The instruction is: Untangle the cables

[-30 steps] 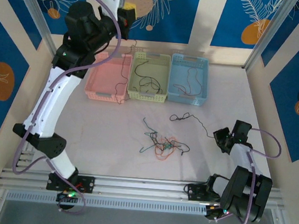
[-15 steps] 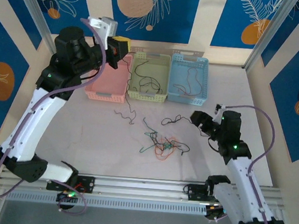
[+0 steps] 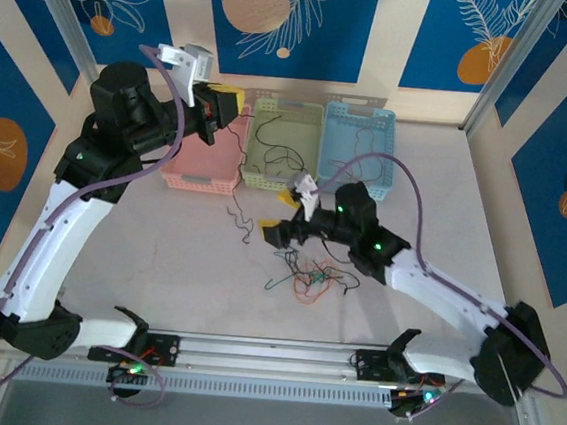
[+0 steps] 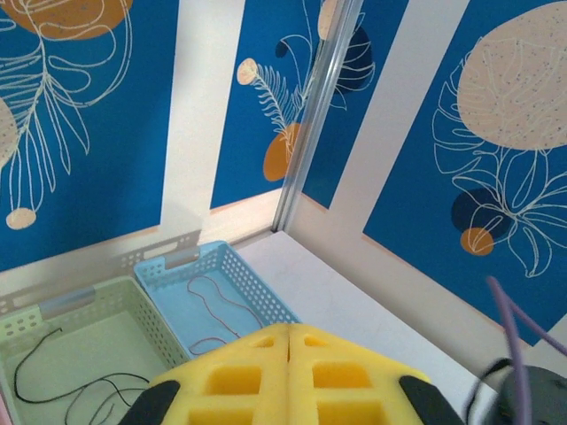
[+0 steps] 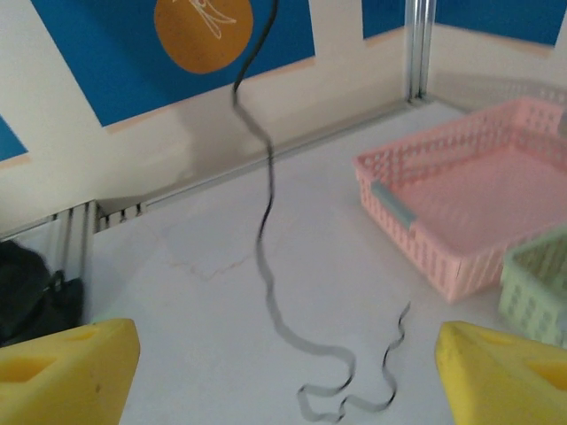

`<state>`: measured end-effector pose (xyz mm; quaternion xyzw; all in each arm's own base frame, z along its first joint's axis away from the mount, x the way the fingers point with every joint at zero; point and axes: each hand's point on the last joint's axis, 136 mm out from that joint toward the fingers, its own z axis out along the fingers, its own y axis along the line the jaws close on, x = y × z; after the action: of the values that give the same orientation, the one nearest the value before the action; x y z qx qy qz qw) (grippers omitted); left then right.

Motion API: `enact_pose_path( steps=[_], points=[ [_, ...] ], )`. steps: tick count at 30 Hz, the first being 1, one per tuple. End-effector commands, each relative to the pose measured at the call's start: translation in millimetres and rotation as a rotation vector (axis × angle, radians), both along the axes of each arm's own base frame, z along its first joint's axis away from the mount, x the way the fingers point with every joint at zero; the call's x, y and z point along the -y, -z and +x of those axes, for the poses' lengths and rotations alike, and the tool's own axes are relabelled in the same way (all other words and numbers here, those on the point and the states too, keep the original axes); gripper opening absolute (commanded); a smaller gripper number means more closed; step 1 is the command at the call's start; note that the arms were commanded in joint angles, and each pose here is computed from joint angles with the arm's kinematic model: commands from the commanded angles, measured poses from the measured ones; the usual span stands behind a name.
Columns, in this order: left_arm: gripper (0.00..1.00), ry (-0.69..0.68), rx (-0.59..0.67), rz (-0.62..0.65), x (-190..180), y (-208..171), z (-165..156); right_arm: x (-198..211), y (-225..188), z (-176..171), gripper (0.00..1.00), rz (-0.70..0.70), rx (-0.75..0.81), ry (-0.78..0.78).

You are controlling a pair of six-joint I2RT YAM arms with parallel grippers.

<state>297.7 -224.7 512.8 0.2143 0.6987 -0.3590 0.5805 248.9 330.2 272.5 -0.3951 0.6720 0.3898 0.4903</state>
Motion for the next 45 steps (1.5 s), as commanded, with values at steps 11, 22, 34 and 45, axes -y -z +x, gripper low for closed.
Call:
enact_pose_path(
  steps=[11,22,34,45],
  points=[
    [0.0,0.014,0.029,-0.001,-10.9,-13.4,-24.1,-71.4,-20.7,16.6,0.76,0.092,0.074,-0.25],
    [0.0,0.013,0.036,-0.007,-11.3,-16.4,-24.8,-82.8,5.9,12.6,0.39,0.032,-0.009,-0.294],
    [0.15,-0.008,0.041,-0.001,-22.7,-9.2,-39.4,-70.4,-37.6,30.4,0.0,0.094,0.01,-0.19],
    [1.0,-0.223,-0.11,0.197,-90.5,105.7,-86.8,-25.2,-155.3,71.0,0.0,0.188,0.229,-0.033]
  ],
)
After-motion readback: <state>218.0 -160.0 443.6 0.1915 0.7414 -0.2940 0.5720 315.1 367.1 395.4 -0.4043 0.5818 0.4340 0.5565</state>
